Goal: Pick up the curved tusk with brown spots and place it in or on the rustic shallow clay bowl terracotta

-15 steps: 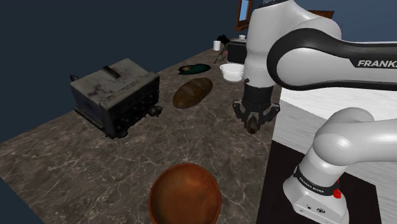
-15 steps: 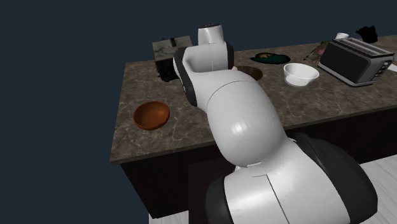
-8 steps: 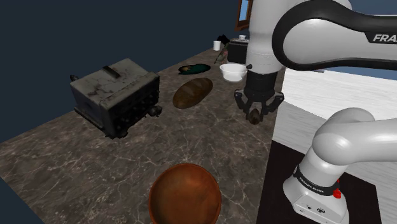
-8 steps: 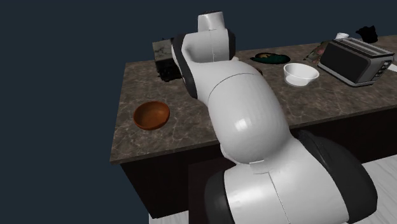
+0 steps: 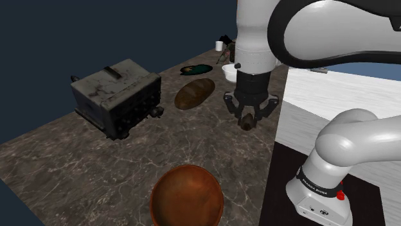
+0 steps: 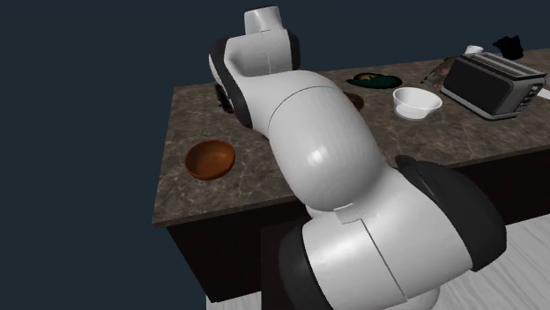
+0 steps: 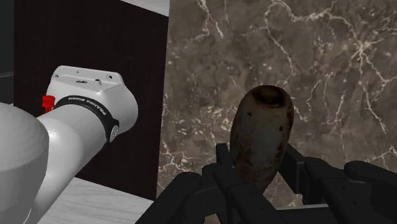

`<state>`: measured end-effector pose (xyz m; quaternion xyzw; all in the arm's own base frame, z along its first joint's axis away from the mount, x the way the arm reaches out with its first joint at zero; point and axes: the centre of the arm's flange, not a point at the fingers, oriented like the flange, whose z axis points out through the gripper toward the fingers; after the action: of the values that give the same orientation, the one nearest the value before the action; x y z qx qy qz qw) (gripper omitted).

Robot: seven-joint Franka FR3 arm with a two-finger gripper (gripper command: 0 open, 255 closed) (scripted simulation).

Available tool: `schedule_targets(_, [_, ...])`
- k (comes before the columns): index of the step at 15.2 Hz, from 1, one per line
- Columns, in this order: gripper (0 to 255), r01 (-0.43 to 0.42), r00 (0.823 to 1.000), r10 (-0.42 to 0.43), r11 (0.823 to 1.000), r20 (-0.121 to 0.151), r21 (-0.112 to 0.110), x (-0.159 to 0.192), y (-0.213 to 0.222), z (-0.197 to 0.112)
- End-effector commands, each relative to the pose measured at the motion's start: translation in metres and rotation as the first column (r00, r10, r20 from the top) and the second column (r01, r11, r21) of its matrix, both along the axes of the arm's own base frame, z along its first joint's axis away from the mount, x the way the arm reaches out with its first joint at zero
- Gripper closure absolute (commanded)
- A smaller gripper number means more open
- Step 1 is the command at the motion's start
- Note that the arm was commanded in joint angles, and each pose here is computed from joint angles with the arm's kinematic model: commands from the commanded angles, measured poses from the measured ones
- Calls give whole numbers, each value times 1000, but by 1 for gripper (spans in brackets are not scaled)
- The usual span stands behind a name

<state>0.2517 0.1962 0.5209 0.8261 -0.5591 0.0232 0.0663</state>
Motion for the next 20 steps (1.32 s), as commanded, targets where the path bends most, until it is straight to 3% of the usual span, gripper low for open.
schedule_targets(1, [255, 1, 1000, -1, 1000, -1, 1, 3, 26, 1])
schedule_targets(16, [255, 1, 1000, -1, 1000, -1, 1, 24, 223, 3])
schedule_targets(20, [255, 1, 1000, -1, 1000, -1, 1, 25, 227, -12])
